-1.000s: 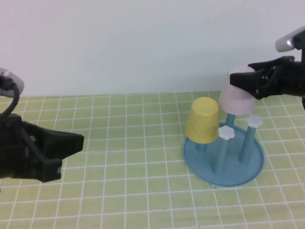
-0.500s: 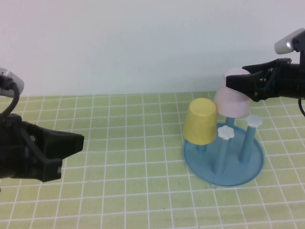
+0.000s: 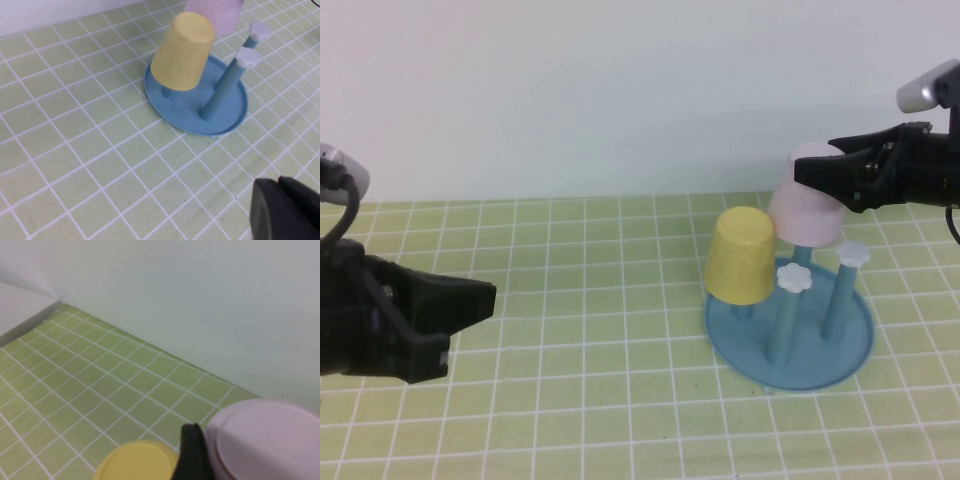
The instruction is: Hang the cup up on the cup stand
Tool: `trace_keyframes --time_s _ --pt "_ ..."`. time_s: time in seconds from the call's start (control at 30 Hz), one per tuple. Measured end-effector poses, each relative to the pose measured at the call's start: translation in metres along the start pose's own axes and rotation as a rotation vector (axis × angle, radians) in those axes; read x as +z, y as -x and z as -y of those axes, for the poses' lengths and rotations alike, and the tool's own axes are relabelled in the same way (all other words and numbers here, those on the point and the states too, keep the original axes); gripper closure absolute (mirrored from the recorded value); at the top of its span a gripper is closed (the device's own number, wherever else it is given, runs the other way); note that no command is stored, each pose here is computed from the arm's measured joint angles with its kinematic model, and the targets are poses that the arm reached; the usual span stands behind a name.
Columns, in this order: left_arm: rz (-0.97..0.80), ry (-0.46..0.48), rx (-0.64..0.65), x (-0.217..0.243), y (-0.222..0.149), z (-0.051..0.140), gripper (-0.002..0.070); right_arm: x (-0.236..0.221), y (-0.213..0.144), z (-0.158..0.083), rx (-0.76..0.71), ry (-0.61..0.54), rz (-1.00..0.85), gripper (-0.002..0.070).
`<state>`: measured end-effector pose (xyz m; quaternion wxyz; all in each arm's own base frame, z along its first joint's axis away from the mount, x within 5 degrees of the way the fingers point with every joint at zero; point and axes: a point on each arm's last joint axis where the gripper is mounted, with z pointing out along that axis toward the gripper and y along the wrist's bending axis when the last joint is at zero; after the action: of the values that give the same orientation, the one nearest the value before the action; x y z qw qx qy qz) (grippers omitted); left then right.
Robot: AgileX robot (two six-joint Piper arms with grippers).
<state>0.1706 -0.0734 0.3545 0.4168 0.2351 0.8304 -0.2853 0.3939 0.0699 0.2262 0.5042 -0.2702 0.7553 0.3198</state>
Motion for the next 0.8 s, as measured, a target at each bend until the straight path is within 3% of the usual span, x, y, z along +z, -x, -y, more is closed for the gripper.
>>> trace_keyframes --time_s 0.23,0.33,0.5,0.6,0.67,0.73,0.8 --pt "0.003 0.003 0.0 0.0 0.0 0.0 0.0675 0.0 0.0 0.0 0.018 0.0 0.0 0.0016" --pt "0.001 0.001 0.0 0.0 0.0 0.0 0.0675 0.0 0.0 0.0 0.031 0.0 0.0 0.001" --pt "-0.009 -0.009 0.008 0.0 -0.001 0.001 0.0675 0.0 0.0 0.0 0.038 0.0 0.0 0.0057" --pt "-0.007 -0.014 0.019 -0.003 -0.001 0.003 0.0675 0.0 0.0 -0.001 0.059 0.014 0.005 0.0144" --pt "0.01 -0.012 0.038 -0.008 -0.001 0.007 0.0675 0.0 0.002 -0.003 0.063 0.035 0.013 0.0267" --pt "0.04 -0.006 0.063 -0.017 -0.001 0.014 0.0675 -0.002 0.006 -0.007 0.059 0.058 0.027 0.0467" --pt "0.068 0.004 0.098 -0.027 -0.002 0.022 0.0675 -0.006 0.013 -0.012 0.048 0.067 0.044 0.0585"
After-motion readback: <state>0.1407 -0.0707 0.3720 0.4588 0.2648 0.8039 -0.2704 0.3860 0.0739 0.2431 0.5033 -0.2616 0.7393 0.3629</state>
